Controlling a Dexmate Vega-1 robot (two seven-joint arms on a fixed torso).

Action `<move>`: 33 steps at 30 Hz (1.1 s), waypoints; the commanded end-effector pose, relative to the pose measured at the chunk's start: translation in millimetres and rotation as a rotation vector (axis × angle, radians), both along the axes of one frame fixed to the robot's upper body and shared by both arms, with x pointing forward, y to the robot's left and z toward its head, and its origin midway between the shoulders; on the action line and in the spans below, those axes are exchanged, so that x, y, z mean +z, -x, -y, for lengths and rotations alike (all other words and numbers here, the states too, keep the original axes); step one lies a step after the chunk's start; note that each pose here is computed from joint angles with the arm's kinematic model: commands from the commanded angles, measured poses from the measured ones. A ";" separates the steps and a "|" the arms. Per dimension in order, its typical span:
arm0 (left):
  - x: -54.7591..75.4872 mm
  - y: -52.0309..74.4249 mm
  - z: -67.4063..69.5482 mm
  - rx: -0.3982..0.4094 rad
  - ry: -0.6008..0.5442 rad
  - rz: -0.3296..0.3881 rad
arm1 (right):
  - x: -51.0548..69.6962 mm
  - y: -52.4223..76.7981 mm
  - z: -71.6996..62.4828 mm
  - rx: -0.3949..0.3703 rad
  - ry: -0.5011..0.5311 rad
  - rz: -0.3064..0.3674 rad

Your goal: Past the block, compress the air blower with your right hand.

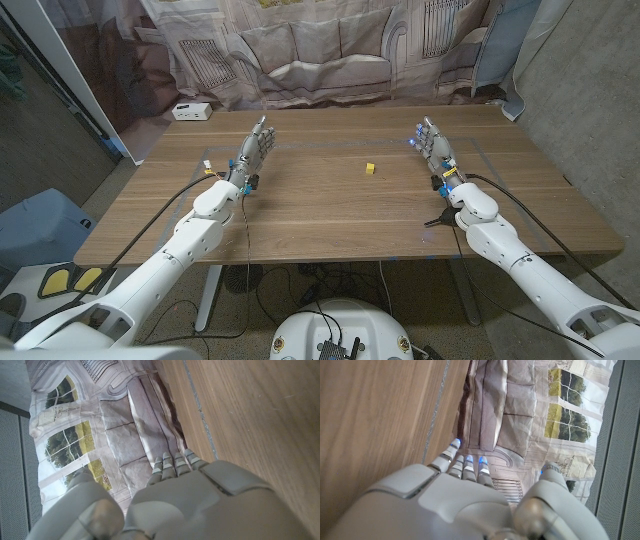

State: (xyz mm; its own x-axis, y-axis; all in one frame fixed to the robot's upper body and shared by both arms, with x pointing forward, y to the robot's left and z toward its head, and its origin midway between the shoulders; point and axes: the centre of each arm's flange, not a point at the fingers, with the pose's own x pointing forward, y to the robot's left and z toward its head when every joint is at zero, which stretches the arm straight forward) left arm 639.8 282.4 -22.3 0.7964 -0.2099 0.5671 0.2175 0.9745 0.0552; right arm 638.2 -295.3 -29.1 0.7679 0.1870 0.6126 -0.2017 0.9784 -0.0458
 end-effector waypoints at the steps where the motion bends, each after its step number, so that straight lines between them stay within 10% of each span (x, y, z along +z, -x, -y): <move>1: 0.0 3.4 1.7 0.019 -0.037 0.029 | 4.6 2.9 9.8 0.039 0.035 0.031; 33: 10.6 11.7 -10.2 0.031 -0.038 0.041 | 10.7 52.1 20.2 0.002 0.062 0.149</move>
State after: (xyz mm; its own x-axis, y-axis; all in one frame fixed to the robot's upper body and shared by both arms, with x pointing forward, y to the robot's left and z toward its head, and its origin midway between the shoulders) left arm 629.1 289.0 -13.8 0.7753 -0.2223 0.5912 0.1981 0.9744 0.1066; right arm 598.6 -311.9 -16.2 0.6775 0.2140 0.7037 -0.1923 0.9750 -0.1114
